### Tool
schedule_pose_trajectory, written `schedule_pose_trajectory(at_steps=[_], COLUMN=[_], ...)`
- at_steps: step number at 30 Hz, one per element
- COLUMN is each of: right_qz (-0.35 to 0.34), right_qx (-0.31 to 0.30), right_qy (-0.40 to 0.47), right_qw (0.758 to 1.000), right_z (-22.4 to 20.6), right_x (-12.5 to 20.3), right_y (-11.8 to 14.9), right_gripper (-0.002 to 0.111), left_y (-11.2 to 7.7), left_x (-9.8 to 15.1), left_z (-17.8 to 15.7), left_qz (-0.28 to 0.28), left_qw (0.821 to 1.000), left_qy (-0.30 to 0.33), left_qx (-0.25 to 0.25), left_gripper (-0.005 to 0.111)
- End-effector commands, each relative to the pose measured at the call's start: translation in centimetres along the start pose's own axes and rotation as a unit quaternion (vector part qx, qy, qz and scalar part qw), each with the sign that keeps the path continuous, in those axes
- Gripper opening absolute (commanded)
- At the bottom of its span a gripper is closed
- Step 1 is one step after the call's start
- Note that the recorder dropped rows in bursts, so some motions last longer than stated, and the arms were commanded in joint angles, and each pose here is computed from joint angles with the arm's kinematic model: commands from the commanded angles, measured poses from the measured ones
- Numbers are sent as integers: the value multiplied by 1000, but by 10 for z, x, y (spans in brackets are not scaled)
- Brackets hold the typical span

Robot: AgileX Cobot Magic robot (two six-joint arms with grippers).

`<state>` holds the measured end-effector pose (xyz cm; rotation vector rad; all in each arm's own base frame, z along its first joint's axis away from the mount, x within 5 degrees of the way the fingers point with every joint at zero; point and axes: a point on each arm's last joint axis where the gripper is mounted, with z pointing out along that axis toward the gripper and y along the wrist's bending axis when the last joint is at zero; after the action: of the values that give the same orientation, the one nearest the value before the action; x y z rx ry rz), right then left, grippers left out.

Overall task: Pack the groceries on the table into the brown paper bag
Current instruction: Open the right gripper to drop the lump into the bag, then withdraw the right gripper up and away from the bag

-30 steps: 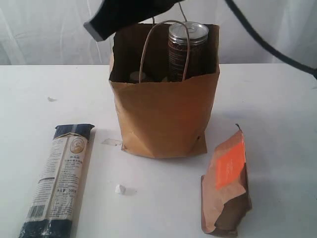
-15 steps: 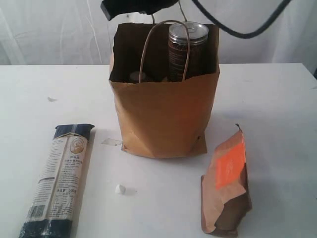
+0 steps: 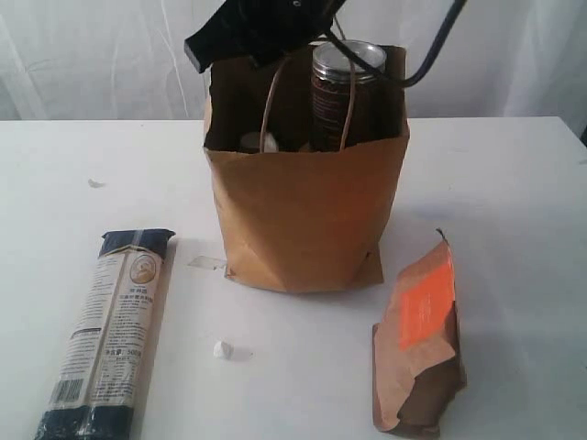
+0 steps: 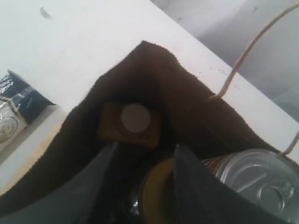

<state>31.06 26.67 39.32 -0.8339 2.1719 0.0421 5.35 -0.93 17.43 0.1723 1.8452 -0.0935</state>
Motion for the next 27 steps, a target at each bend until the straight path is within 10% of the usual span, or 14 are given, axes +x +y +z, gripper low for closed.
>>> schedule_pose_trajectory(at_steps=[1, 13, 27], right_qz=[-7, -8, -134], right_qx=[1, -44, -253], right_qy=[-7, -95, -35], right_qw=[1000, 995, 958], right_z=[-2, -59, -120], right_x=[-2, -15, 14], right_y=[-4, -10, 83], right_gripper=[46, 46, 42], left_y=[0, 0, 0], left_x=[1, 1, 1], left_z=[0, 0, 0], left_qz=[-5, -5, -5], left_qw=[1000, 1000, 1000], left_qy=[-1, -1, -1], left_qx=[2, 2, 2], left_gripper=[0, 0, 0])
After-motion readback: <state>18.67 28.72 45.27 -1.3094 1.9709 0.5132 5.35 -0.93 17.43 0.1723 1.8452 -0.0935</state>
